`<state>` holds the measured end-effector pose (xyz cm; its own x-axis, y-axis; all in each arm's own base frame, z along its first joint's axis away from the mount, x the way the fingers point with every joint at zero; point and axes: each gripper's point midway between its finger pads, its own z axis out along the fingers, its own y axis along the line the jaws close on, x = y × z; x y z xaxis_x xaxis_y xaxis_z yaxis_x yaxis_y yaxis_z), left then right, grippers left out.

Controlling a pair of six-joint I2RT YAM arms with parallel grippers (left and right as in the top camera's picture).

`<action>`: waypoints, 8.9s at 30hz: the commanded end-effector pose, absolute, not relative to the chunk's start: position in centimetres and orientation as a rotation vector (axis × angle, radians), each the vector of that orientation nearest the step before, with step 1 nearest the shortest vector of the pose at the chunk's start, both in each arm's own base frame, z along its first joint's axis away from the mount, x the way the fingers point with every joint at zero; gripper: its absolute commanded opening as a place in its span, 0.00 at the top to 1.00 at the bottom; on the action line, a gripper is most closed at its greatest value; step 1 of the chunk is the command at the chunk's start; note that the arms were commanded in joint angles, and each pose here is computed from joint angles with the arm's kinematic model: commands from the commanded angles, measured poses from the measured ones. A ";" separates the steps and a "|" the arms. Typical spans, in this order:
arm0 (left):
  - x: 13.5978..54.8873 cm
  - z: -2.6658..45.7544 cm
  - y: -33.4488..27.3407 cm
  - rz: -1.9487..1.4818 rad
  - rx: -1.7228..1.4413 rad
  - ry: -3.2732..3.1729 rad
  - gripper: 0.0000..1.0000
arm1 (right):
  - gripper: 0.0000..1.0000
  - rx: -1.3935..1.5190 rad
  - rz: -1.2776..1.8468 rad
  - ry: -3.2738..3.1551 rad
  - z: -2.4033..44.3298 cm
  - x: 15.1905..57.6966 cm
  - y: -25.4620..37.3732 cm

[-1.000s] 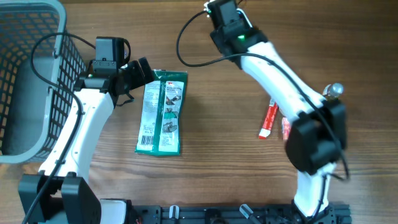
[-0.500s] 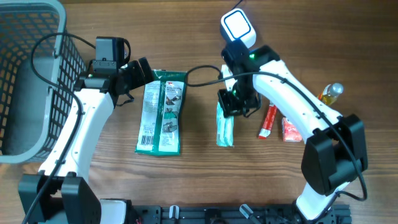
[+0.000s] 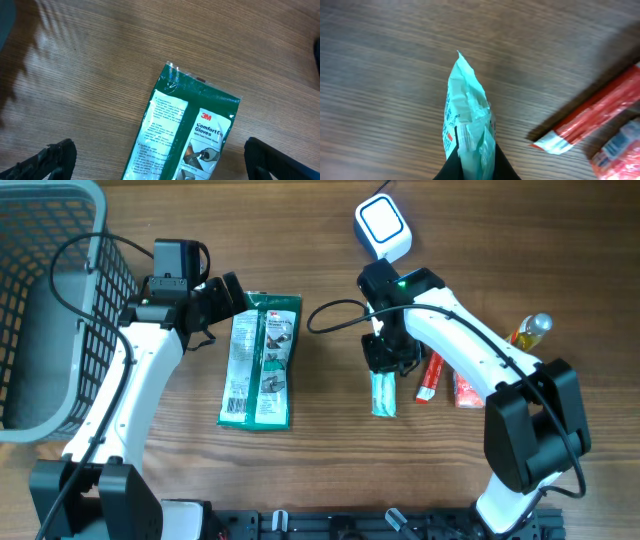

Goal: Scan the item barcode

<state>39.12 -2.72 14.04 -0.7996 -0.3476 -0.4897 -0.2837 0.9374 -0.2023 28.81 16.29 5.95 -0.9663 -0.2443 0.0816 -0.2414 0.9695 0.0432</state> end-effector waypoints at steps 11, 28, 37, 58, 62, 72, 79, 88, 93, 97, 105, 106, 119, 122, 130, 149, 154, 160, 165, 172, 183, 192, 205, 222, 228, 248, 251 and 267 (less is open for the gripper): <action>39.3 14.1 -2.4 -0.145 -0.450 2.549 0.00 | 0.04 0.329 0.087 -3.082 5.5 29.8 15.0; 39.3 14.1 -2.4 -0.145 -0.450 2.549 0.00 | 0.03 0.257 -0.574 -3.291 14.6 33.9 22.3; 39.3 14.1 -2.4 -0.145 -0.450 2.549 0.00 | 0.94 0.241 -0.623 -3.199 9.8 31.6 23.2; 39.3 14.1 -2.4 -0.145 -0.450 2.549 0.00 | 0.96 -0.004 -0.729 -3.232 1.0 29.9 22.8; 39.3 14.1 -2.4 -0.145 -0.450 2.549 0.00 | 0.96 -0.013 -0.724 -3.228 0.9 29.8 22.7; 39.3 14.1 -2.4 -0.145 -0.450 2.549 0.00 | 0.96 -0.254 -0.620 -3.218 0.2 29.6 21.4; 39.3 14.1 -2.4 -0.145 -0.450 2.549 0.00 | 0.96 -0.254 -0.615 -3.215 0.2 29.5 21.4; 39.3 14.1 -2.4 -0.145 -0.450 2.549 0.00 | 0.96 -0.397 -0.487 -3.176 -0.5 28.5 19.9; 39.3 14.1 -2.4 -0.145 -0.450 2.549 0.00 | 0.96 -0.396 -0.390 -3.113 -0.9 26.6 18.8; 39.3 14.1 -2.4 -0.145 -0.450 2.549 0.00 | 0.96 -0.420 -0.344 -3.092 -1.1 26.4 17.2; 39.3 14.1 -2.4 -0.145 -0.450 2.549 0.00 | 0.96 -0.427 -0.155 -3.054 0.3 26.8 11.6; 39.3 14.1 -2.4 -0.145 -0.449 2.549 0.00 | 0.95 -0.375 -0.220 -3.062 1.1 27.2 12.4; 39.3 14.1 -2.4 -0.145 -0.450 2.549 0.00 | 0.11 0.132 -0.933 -3.073 6.4 28.0 26.2; 39.3 14.1 -2.4 -0.145 -0.450 2.549 0.00 | 0.09 0.020 -0.977 -3.063 6.8 28.3 27.3; 39.3 14.1 -2.4 -0.145 -0.450 2.549 0.00 | 0.00 -0.052 -0.980 -3.059 6.8 28.5 27.4; 39.3 14.1 -2.4 -0.145 -0.450 2.549 0.00 | 0.00 -0.068 -0.923 -3.106 6.3 29.0 26.8; 39.3 14.1 -2.4 -0.145 -0.450 2.549 0.00 | 0.00 -0.078 -0.898 -3.127 6.1 29.2 26.5; 39.3 14.1 -2.4 -0.145 -0.450 2.549 0.00 | 0.00 -0.102 -0.838 -3.182 5.8 29.9 25.7; 39.3 14.1 -2.4 -0.145 -0.450 2.549 0.00 | 0.00 -0.128 -0.754 -3.237 5.4 30.5 24.8; 39.3 14.1 -2.3 -0.137 -0.447 2.547 0.00 | 0.00 -0.135 -0.717 -3.222 5.1 29.9 24.4; 40.8 15.1 -1.7 -0.107 -0.457 2.466 0.00 | 0.00 -0.145 -0.688 -3.243 5.0 30.2 24.1; 38.6 12.3 -2.7 -0.148 -0.449 2.614 0.96 | 0.00 -0.148 -0.677 -3.242 5.0 30.1 23.9; 34.0 0.8 -3.3 -0.084 -0.486 2.971 0.96 | 0.00 -0.149 -0.680 -3.249 5.0 30.2 24.0; 30.7 -1.1 -12.8 -0.148 -0.080 3.057 0.94 | 0.00 -0.134 -0.712 -3.205 5.0 29.5 24.3; 30.6 -1.0 -13.6 -0.155 -0.044 3.050 0.93 | 0.00 -0.131 -0.712 -3.164 4.9 28.7 24.4; 32.8 2.1 -8.2 0.029 -0.290 2.998 0.94 | 0.00 -0.135 -0.689 -3.157 4.8 28.4 24.1; 32.2 2.0 -7.9 0.037 -0.307 3.021 0.95 | 0.00 -0.135 -0.689 -3.157 4.8 28.4 24.1; 26.0 -1.3 -10.0 -0.028 -0.274 3.235 0.94 | 0.00 -0.138 -0.678 -3.150 4.7 28.2 24.0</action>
<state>27.82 -8.80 -0.41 -0.9827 -0.1799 0.0445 -0.1792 0.9836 0.0193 28.12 23.71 3.85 -0.9939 0.0949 -0.0564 0.0650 0.9159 0.3962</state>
